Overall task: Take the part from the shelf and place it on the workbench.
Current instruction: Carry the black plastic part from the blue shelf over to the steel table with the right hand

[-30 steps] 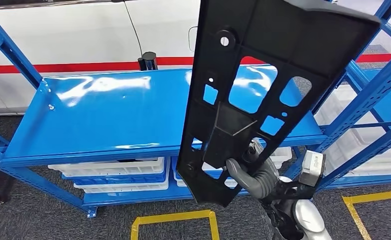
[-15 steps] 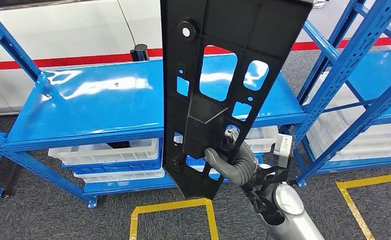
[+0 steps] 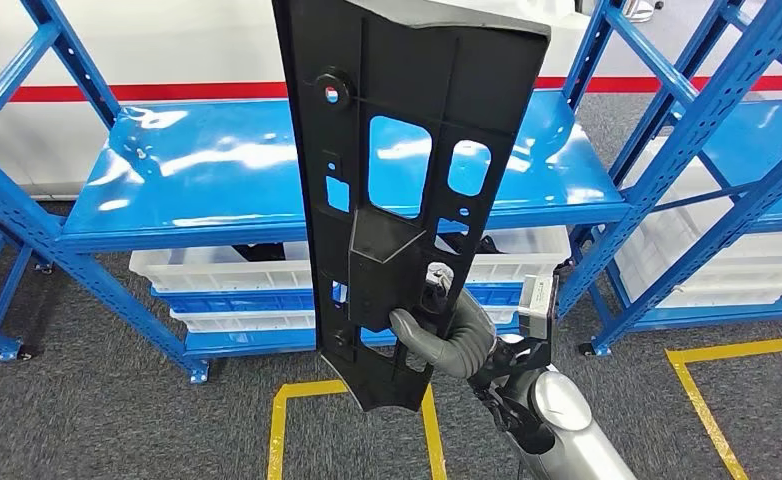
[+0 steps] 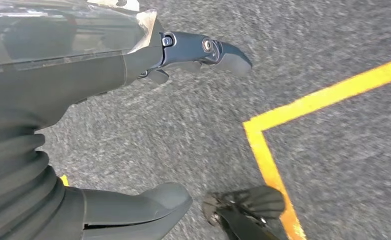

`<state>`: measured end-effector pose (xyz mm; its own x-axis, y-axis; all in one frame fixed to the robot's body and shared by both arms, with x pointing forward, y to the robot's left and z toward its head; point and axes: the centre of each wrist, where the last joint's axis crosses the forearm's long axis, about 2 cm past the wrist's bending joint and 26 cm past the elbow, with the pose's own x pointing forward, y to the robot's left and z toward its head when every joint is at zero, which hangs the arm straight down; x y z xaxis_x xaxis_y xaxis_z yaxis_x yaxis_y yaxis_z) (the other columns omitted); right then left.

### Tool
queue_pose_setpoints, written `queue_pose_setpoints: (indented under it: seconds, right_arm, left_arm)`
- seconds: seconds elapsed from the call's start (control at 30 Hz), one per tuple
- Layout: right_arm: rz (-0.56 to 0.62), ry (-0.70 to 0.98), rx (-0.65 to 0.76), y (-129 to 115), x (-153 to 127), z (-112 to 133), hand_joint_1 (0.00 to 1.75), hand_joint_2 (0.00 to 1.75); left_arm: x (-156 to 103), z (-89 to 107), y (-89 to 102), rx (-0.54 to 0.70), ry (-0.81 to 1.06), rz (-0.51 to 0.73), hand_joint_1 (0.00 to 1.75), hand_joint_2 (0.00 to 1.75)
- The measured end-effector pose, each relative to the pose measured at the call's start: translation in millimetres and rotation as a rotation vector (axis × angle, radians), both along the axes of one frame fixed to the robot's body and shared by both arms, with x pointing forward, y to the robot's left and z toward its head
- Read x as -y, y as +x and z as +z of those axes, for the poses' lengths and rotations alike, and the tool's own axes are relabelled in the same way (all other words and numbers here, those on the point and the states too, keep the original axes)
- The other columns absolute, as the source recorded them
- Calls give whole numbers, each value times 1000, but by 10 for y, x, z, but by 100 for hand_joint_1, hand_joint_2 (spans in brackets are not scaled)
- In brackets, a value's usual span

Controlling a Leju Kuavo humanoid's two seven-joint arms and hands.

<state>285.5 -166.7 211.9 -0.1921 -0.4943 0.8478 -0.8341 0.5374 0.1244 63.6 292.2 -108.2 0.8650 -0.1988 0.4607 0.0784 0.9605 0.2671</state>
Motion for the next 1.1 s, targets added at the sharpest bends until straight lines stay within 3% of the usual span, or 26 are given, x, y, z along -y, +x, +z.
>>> queue_pose_setpoints:
  seconds: [0.17, 1.1]
  right_arm:
    - [8, -23, -28, -30, -19, -103, 175, 175]
    - [-16, -38, -29, -60, -32, -176, 175, 175]
  left_arm:
    - [-6, -1, -4, -1, -3, 1, 0, 175]
    - [2, 1, 5, 1, -7, -3, 0, 175]
